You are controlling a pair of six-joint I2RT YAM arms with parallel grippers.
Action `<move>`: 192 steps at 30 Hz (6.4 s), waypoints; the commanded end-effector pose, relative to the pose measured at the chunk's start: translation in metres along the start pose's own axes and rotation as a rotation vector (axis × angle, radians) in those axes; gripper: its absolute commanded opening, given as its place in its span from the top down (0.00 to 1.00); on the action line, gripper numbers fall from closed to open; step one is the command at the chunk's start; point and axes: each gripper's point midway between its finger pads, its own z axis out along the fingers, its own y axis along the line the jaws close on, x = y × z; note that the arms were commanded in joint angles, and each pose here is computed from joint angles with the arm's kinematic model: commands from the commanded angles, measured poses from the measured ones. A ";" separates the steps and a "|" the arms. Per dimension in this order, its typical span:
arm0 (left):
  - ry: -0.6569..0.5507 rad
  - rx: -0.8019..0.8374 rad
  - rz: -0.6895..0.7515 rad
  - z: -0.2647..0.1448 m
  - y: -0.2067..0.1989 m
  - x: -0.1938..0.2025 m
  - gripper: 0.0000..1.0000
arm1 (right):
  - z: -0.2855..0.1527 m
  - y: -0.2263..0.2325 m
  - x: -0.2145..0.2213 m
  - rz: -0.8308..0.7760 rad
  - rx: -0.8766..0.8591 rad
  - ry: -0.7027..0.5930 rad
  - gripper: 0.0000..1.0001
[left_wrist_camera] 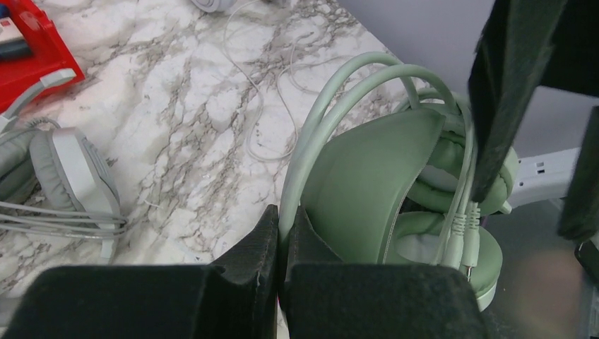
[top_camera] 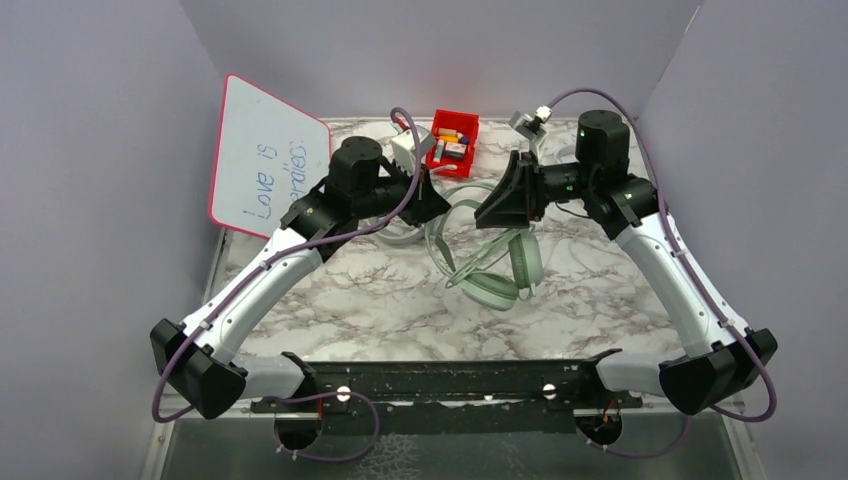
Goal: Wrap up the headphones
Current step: Place the headphones at the center of the board, then pick up the headphones from the center of the board.
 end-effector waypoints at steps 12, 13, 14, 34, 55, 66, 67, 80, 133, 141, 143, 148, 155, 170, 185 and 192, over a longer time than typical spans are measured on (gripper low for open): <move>-0.090 0.002 -0.153 -0.009 0.011 0.030 1.00 | -0.016 -0.009 -0.071 0.008 0.336 -0.145 0.54; -0.084 -0.012 -0.166 -0.010 0.015 0.034 1.00 | -0.019 -0.014 -0.073 0.011 0.369 -0.153 0.53; -0.082 -0.027 -0.180 -0.012 0.020 0.040 1.00 | -0.020 -0.017 -0.074 0.019 0.393 -0.157 0.49; -0.154 -0.248 -0.507 -0.064 0.129 0.146 1.00 | -0.028 -0.051 -0.054 0.010 0.512 -0.120 0.37; -0.081 -0.603 -0.707 -0.090 0.180 0.236 0.67 | -0.039 -0.102 -0.030 0.048 0.664 -0.082 0.38; -0.035 -0.719 -0.825 -0.100 0.185 0.253 0.37 | -0.047 -0.138 -0.028 0.095 0.753 -0.080 0.38; -0.041 -0.731 -0.828 -0.102 0.185 0.252 0.34 | -0.048 -0.141 -0.028 0.096 0.765 -0.078 0.38; -0.146 -0.911 -0.866 -0.140 0.184 0.226 0.12 | -0.092 -0.198 -0.020 0.174 0.964 -0.081 0.38; -0.164 -0.269 -0.032 -0.059 0.052 -0.013 0.02 | -0.176 -0.336 0.065 0.254 1.322 0.075 0.92; -0.202 -0.249 -0.055 -0.042 0.058 -0.066 0.02 | -0.108 -0.171 0.031 -0.339 1.028 0.093 1.00; -0.213 -0.252 -0.093 -0.041 0.069 -0.076 0.02 | -0.076 -0.120 0.026 -0.560 0.810 0.078 1.00; -0.249 -0.097 -0.235 -0.056 0.083 -0.087 0.02 | -0.042 -0.034 0.050 -0.864 0.396 0.104 1.00; -0.190 0.205 -0.238 -0.049 0.029 -0.073 0.02 | -0.016 -0.035 0.069 -0.857 0.323 0.260 1.00; 0.077 -0.268 -0.209 0.030 0.069 0.022 0.23 | -0.002 -0.047 0.077 -0.861 0.342 0.324 1.00; 0.139 -0.448 -0.077 0.034 0.080 0.030 0.69 | 0.002 -0.054 0.089 -0.869 0.380 0.409 1.00; 0.044 -0.480 -0.139 0.022 0.080 0.008 1.00 | 0.003 -0.066 0.046 -0.683 0.597 0.248 0.51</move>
